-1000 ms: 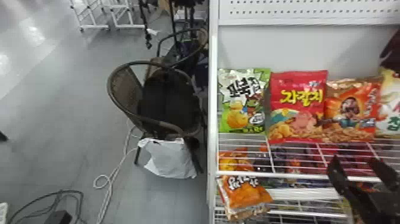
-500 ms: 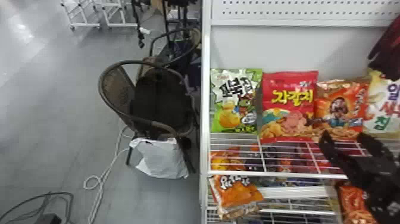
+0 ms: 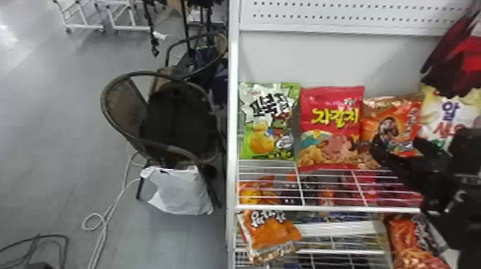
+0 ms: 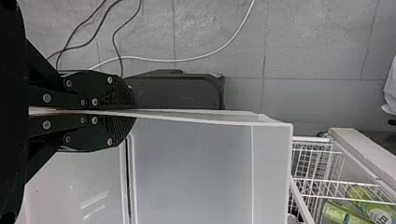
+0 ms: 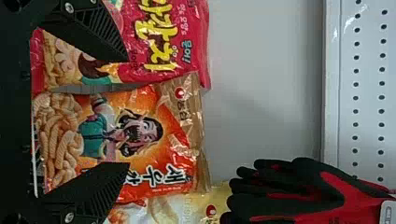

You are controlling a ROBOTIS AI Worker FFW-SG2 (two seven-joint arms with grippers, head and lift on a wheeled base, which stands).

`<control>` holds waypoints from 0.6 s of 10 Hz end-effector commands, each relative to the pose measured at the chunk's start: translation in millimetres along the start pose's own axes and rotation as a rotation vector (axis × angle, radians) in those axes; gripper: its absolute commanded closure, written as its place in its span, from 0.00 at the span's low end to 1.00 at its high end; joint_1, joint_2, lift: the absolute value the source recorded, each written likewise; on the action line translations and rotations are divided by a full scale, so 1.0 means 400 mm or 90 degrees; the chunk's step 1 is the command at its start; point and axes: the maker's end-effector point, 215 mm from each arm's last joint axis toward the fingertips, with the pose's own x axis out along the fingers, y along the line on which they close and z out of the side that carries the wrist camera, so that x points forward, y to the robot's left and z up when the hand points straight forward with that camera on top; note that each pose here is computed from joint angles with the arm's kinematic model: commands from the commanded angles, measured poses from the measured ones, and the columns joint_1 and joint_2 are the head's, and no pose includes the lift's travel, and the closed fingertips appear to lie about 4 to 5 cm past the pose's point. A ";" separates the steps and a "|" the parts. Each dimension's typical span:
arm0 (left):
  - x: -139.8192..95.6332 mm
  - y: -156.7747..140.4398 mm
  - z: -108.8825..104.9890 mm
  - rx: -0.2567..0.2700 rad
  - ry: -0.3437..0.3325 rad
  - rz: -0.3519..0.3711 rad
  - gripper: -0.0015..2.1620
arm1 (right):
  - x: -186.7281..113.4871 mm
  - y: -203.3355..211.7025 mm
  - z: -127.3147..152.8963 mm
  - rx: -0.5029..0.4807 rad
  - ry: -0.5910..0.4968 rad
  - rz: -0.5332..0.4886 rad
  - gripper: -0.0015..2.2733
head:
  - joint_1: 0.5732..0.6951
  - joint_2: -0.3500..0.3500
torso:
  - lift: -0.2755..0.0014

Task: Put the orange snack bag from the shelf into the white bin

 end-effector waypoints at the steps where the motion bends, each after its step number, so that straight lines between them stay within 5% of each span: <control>1: 0.000 0.001 -0.005 -0.001 0.003 0.000 0.99 | 0.032 -0.011 0.017 -0.006 0.007 -0.006 0.04 | 1.00 0.43 | 1.00; 6: 0.000 0.001 -0.005 -0.001 0.003 0.000 0.99 | 0.129 -0.038 0.043 -0.027 0.039 -0.023 0.04 | 1.00 0.40 | 1.00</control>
